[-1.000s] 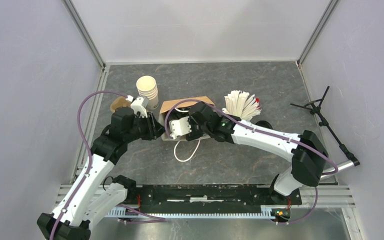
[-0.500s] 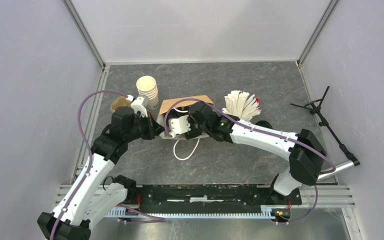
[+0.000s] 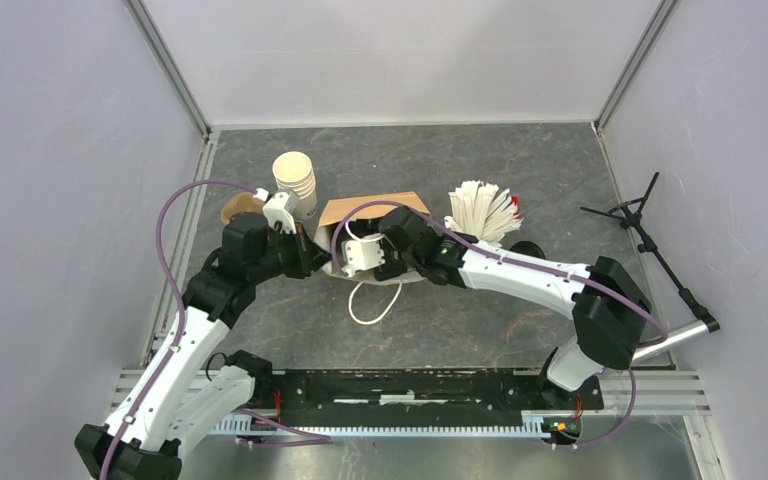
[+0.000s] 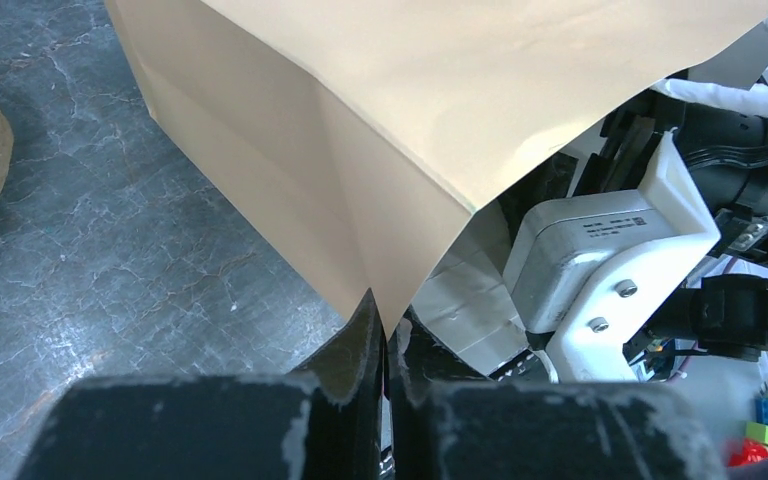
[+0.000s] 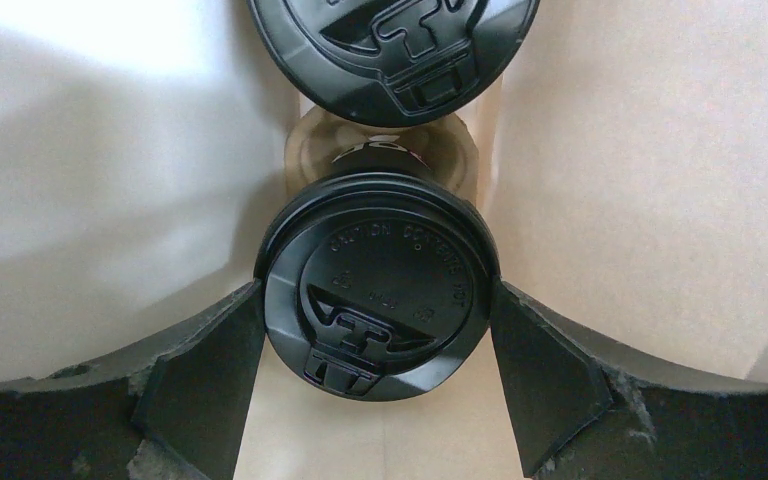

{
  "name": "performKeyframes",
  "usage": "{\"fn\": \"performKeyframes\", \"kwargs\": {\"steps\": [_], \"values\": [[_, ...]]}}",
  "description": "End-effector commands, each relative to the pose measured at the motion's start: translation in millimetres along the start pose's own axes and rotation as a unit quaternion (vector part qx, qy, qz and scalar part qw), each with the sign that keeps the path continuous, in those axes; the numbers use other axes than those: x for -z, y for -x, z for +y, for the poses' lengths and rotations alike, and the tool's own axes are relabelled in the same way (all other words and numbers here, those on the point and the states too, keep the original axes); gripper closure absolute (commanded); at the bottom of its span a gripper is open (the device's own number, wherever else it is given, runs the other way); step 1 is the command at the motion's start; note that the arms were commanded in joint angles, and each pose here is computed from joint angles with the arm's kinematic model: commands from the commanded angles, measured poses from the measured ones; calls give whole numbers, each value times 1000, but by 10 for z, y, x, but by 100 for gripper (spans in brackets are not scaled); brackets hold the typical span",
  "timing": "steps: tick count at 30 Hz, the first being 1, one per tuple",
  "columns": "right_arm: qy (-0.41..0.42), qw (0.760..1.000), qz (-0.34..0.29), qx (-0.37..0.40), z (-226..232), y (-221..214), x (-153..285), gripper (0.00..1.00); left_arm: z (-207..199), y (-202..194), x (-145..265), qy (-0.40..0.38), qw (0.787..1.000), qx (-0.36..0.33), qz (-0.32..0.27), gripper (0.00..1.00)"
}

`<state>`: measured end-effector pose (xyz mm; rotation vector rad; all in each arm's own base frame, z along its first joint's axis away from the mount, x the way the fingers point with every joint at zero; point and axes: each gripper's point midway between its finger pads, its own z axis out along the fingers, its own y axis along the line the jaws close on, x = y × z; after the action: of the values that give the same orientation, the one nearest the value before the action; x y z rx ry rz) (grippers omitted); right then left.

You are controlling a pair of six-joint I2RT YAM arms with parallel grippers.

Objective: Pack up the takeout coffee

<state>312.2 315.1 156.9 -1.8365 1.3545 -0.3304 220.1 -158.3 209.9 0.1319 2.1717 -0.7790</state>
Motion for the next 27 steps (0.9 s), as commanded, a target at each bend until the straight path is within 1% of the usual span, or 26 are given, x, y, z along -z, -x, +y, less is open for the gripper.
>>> {"fn": "performKeyframes", "kwargs": {"steps": [1,17,23,27], "values": [[-14,1000,-5,-10,-44,2,-44,15,-193,175,16,-41,999,1,-26,92],[-25,999,-1,-27,-27,-79,-208,15,-216,127,1,-51,999,0,-17,92],[-17,999,5,-30,61,-136,-265,15,-220,104,-15,-52,999,-3,-11,92],[-12,999,6,-33,99,-166,-295,14,-211,104,-22,-50,999,-1,-10,86]]}}
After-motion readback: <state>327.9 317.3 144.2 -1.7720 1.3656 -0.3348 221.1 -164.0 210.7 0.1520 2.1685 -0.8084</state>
